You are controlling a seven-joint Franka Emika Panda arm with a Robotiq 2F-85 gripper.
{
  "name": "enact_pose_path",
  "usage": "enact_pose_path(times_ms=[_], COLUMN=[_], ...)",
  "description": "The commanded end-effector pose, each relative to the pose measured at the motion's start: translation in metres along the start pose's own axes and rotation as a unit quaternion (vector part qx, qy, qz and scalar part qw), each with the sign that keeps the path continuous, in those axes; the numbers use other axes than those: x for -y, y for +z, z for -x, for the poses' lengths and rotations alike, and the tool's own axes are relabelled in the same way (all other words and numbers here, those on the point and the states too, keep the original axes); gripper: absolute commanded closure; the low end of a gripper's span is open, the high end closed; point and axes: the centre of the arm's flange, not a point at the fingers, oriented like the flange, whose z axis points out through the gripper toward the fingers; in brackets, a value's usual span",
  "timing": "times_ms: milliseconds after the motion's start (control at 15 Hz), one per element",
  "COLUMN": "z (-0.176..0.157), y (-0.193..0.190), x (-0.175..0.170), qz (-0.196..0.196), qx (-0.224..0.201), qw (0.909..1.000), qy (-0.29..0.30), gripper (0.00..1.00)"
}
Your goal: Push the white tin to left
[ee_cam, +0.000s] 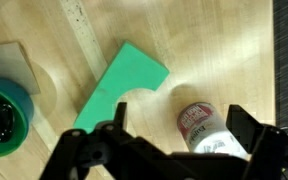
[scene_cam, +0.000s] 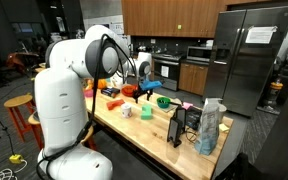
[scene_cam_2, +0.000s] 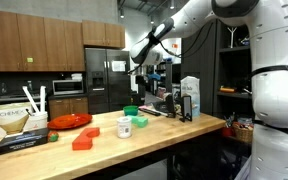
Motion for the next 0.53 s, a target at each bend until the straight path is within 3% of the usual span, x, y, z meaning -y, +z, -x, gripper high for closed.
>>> enact_pose_path(times_ms=[0, 333, 467], z=[0.004, 0.006, 0.004], y=[-0.038, -0.041, -0.034], x=[0.009, 0.026, 0.026], qz=[-0.045, -0.117, -0.121], qx=[0.014, 0.059, 0.066], qw=[0.9985, 0.9882, 0.9856], qy=[-0.029, -0.078, -0.098], gripper=[0.0, 0.0, 0.0])
